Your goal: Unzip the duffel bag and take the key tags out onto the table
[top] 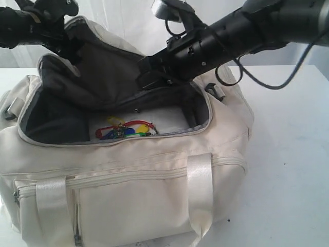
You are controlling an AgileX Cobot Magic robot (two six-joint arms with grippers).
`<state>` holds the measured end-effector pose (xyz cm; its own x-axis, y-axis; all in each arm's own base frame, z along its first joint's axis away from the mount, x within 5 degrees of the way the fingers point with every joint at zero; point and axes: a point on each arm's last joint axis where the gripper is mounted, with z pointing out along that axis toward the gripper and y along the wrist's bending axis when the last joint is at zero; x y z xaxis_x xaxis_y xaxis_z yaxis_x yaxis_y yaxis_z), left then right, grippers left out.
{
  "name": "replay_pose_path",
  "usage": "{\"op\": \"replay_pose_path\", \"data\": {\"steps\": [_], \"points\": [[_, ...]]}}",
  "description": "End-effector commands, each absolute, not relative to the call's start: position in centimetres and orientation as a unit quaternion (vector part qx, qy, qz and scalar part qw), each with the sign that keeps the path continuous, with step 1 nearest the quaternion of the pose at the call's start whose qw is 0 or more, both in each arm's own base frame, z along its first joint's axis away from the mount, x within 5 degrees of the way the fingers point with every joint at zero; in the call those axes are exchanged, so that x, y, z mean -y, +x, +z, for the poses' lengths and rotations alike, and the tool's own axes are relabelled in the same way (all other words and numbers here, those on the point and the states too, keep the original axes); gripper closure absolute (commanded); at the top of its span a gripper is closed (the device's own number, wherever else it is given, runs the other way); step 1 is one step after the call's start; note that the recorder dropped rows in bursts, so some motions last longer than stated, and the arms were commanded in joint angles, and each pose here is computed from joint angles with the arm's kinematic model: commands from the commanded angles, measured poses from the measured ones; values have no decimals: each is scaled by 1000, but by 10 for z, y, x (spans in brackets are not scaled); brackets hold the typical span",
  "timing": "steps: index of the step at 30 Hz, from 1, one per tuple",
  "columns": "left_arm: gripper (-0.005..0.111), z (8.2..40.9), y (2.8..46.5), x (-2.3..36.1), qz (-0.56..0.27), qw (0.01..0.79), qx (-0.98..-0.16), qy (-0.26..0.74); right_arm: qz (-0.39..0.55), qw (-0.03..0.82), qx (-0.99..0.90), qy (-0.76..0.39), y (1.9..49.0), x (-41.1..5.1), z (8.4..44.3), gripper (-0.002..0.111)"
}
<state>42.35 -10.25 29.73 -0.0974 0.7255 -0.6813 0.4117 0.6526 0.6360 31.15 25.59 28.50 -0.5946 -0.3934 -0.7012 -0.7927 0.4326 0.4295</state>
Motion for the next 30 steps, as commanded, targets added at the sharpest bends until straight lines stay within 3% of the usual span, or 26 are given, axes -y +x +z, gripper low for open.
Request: {"op": "replay_pose_path", "data": {"steps": [1,8,15,30], "points": [[26,306,411,119,125,533,-730,410,399,277,-798,-357,339,-275,264,99],[26,314,394,131,127,498,-724,460,356,371,-805,-295,388,-288,256,99],[26,345,381,127,162,526,-682,482,317,439,-802,-252,410,-286,262,99],[26,364,357,118,154,496,-699,492,272,469,-814,-209,435,-250,262,99]]}}
